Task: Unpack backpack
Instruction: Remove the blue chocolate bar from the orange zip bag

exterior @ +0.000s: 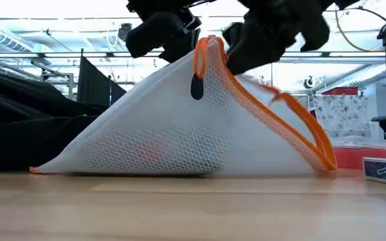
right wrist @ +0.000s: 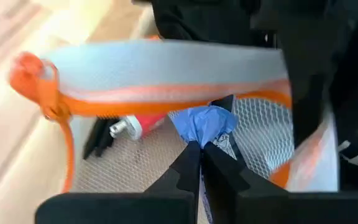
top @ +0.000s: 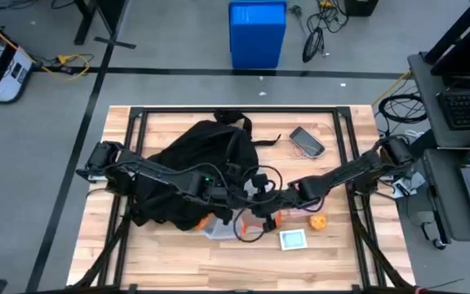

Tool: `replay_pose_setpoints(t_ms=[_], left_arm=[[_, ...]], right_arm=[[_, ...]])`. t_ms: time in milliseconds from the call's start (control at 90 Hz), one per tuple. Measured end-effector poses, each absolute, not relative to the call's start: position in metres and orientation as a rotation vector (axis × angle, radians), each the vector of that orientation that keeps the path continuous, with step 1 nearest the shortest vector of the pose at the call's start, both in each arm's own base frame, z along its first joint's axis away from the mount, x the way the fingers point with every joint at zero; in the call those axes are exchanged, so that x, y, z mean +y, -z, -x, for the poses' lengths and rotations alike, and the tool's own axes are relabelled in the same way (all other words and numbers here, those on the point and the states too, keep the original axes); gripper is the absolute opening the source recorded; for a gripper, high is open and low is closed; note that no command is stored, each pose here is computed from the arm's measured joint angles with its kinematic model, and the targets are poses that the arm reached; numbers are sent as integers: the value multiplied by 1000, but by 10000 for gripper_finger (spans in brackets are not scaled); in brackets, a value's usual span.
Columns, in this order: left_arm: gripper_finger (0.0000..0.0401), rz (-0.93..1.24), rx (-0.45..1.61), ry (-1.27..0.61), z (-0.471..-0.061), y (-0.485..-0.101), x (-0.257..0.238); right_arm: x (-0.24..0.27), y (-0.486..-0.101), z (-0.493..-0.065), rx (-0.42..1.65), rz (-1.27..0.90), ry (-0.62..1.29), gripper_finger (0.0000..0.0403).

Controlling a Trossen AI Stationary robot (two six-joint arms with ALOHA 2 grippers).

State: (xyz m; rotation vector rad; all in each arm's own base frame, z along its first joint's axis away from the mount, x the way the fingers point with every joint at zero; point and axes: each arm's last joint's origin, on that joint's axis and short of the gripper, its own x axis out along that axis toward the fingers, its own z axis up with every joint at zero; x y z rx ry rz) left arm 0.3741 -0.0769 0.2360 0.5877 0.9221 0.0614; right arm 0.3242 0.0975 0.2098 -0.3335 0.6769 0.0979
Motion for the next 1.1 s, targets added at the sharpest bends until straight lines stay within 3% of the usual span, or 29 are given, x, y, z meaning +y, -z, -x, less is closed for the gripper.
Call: replay_pose_setpoints(t_ms=[556, 1100], left_arm=[[0, -485, 1000, -172, -371, -232, -59], [0, -483, 1001, -173, -371, -231, -59]], right_arm=[[123, -258, -280, 607, 216, -173, 0], [111, -263, -219, 968, 10, -24, 0]])
